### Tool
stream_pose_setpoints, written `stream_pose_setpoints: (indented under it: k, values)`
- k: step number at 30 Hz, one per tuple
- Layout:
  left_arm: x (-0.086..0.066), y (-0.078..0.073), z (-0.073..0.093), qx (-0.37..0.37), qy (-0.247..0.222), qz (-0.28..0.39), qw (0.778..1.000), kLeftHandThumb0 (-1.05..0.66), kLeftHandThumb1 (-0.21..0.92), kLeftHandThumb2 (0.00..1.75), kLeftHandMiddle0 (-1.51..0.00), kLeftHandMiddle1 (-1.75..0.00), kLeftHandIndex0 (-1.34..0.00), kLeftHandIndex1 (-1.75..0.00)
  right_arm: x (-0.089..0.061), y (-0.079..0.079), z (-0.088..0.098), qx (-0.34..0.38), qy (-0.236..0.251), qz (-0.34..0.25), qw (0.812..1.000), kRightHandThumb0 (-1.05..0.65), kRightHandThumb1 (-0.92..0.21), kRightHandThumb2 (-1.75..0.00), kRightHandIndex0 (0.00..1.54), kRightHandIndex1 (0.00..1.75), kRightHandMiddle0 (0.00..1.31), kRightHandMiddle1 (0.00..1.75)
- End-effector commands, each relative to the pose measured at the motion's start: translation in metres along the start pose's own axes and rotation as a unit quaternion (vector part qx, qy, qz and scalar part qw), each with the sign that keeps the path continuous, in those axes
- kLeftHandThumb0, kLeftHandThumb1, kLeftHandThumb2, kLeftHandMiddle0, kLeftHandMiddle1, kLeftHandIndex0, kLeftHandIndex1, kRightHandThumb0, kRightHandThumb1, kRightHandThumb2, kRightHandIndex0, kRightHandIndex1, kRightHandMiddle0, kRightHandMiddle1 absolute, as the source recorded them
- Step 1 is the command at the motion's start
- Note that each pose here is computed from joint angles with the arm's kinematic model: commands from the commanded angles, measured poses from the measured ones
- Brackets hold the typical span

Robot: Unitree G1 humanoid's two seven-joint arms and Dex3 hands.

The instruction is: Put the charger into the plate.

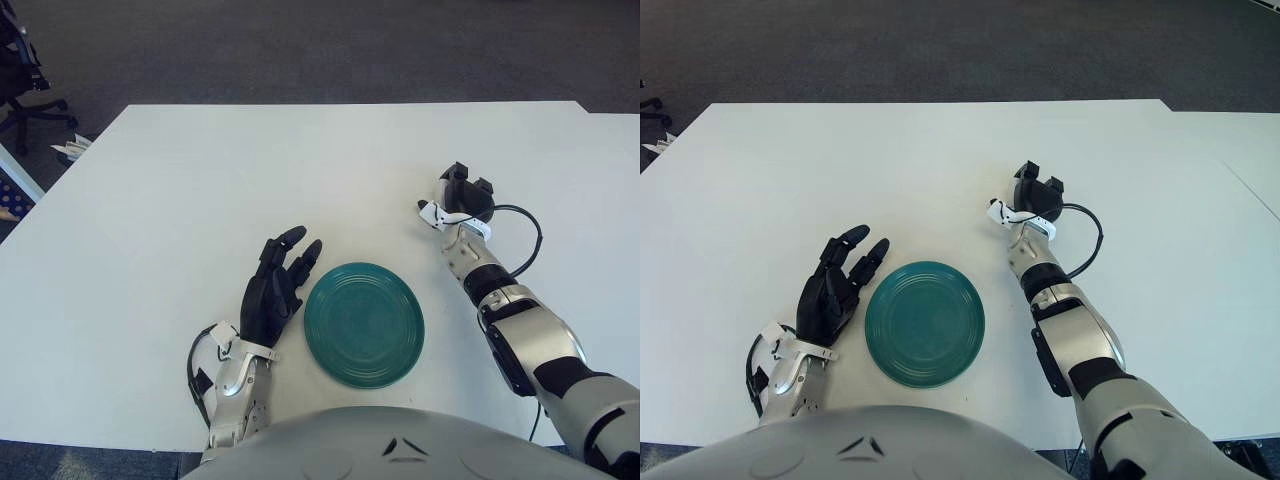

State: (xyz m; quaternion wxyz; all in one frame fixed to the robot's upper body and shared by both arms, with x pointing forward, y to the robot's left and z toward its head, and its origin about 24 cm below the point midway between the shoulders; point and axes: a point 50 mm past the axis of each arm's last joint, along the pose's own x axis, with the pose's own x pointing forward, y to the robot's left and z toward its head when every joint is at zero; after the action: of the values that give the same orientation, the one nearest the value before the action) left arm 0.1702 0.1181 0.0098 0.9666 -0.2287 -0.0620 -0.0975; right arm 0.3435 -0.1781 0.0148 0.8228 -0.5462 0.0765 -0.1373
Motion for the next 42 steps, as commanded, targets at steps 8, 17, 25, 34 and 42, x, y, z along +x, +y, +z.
stream_pose_setpoints:
  k: [8,17,25,34,42]
  values:
    - [0.001,0.001,0.000,0.004,-0.007,-0.006,1.000,-0.93,0.92,0.79,-0.58,-0.05,-0.21,-0.96,0.003,-0.007,-0.019,0.006,0.028,0.011,1.000,-0.49,-0.29,-1.35,1.11,1.75,0.64,1.75]
    - [0.001,0.001,-0.003,0.007,-0.004,-0.005,1.000,-0.94,0.92,0.80,-0.59,-0.05,-0.21,-0.96,0.003,-0.049,0.008,0.021,-0.038,-0.077,0.996,-0.49,-0.29,-1.35,1.12,1.75,0.64,1.75]
    - [0.000,0.000,-0.005,0.011,-0.004,-0.004,1.000,-0.94,0.92,0.82,-0.58,-0.05,-0.21,-0.96,-0.005,-0.073,0.018,0.023,-0.088,-0.117,0.989,-0.50,-0.28,-1.36,1.16,1.75,0.65,1.75]
    - [-0.001,0.001,-0.006,0.021,-0.008,-0.003,1.000,-0.95,0.92,0.83,-0.58,-0.04,-0.20,-0.95,-0.011,-0.095,0.031,0.013,-0.125,-0.132,0.983,-0.51,-0.24,-1.41,1.18,1.75,0.68,1.75]
    - [0.000,0.002,-0.008,0.020,-0.008,-0.005,1.000,-0.95,0.92,0.85,-0.59,-0.04,-0.21,-0.95,-0.023,-0.098,0.044,-0.029,-0.172,-0.120,0.977,-0.52,-0.23,-1.42,1.18,1.75,0.69,1.75]
